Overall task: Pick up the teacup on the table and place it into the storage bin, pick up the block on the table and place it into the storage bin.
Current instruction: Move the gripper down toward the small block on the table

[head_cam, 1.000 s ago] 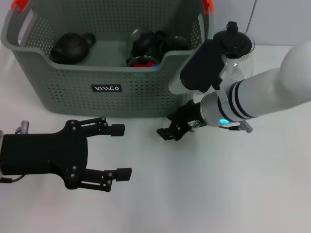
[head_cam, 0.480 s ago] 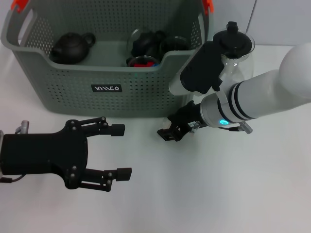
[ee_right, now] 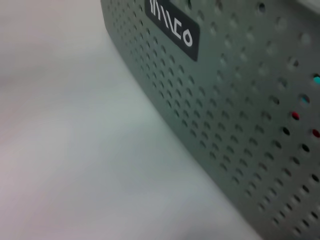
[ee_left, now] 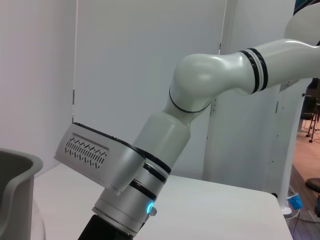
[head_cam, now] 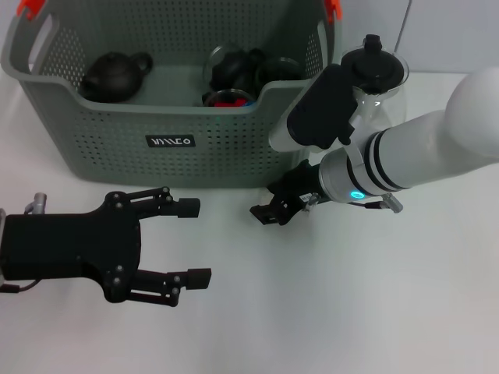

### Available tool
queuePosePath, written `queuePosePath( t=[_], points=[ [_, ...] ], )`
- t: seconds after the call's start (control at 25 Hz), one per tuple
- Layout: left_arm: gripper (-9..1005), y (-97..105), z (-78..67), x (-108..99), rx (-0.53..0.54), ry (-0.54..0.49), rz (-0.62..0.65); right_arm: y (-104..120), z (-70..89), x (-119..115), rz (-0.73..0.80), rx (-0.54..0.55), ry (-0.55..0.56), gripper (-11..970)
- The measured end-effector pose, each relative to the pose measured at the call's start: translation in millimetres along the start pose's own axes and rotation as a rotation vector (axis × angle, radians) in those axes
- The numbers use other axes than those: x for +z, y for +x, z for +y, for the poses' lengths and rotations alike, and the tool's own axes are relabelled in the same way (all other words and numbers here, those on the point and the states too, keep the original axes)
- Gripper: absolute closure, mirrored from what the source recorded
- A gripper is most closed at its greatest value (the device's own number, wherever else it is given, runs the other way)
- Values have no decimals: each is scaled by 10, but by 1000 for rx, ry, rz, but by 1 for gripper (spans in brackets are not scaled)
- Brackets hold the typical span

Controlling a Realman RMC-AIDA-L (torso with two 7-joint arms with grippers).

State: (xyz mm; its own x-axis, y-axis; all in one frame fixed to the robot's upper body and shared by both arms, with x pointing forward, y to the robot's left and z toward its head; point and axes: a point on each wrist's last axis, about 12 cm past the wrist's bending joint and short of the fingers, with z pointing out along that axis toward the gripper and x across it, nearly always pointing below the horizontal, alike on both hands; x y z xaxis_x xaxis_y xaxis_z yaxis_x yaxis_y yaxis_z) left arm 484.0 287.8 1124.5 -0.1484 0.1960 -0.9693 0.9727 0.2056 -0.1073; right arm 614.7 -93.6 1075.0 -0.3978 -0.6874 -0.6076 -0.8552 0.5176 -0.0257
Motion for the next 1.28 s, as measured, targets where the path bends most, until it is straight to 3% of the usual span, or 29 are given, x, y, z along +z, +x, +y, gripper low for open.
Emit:
queuePosePath(
  t=[1.28],
  points=[
    [87,16,8,15,-1,5,-10,-2,8,21,1,-3,4,475]
  ],
)
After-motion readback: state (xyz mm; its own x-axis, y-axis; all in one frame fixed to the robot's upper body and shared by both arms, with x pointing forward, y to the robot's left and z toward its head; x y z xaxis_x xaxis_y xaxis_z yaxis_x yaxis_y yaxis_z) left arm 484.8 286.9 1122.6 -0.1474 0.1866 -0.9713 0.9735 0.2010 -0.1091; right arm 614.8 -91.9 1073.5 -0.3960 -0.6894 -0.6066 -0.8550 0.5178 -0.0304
